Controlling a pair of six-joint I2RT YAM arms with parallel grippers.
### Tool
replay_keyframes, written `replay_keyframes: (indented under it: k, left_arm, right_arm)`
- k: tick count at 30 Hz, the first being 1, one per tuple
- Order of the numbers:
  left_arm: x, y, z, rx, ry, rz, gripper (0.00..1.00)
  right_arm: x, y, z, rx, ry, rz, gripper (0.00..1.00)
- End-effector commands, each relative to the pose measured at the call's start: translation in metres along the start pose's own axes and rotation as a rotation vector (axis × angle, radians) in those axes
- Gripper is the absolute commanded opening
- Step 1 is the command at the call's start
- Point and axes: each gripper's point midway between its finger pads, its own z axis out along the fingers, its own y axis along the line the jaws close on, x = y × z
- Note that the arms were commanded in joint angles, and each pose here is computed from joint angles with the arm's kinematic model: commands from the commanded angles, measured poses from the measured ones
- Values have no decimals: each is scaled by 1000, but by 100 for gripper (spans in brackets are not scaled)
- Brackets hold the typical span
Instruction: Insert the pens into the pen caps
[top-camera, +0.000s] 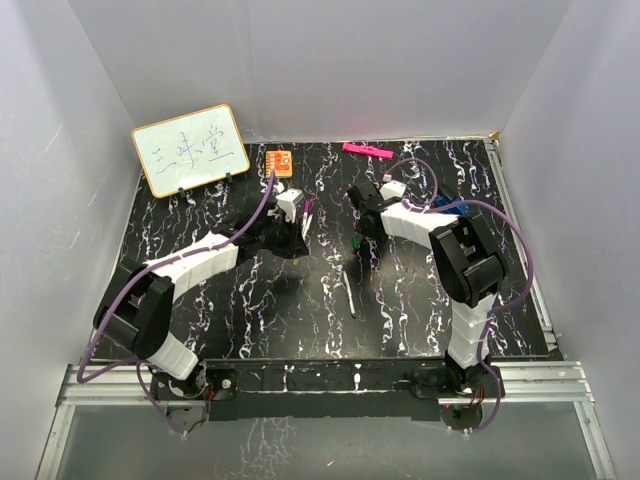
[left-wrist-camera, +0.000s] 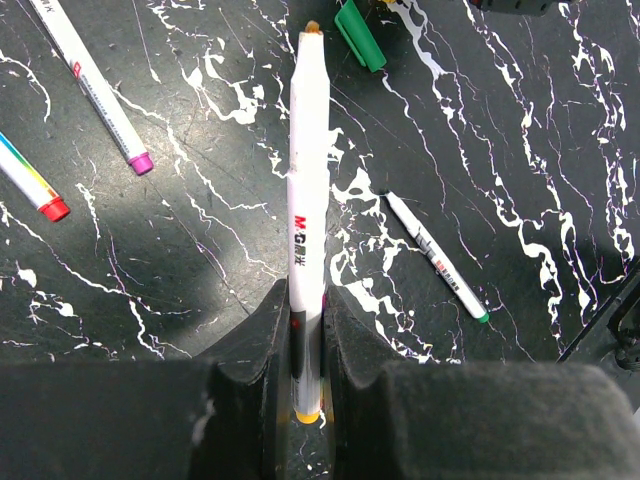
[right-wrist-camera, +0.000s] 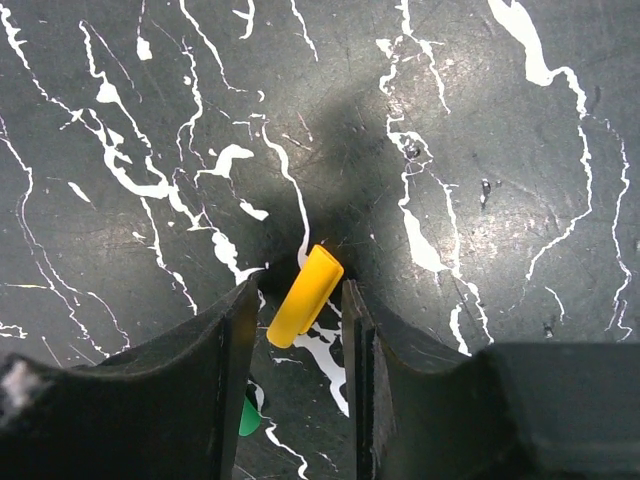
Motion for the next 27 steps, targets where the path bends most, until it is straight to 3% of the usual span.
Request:
replay_keyframes:
  k: [1,27]
  left_arm:
    - [-17,-6,-4,20,-39,21,0]
    - [-22,-2,-9,-15,-69,20,0]
  right_arm:
    - [1,0,0,15,19,8,36]
    - [53,-47,20,173,157,-186,22]
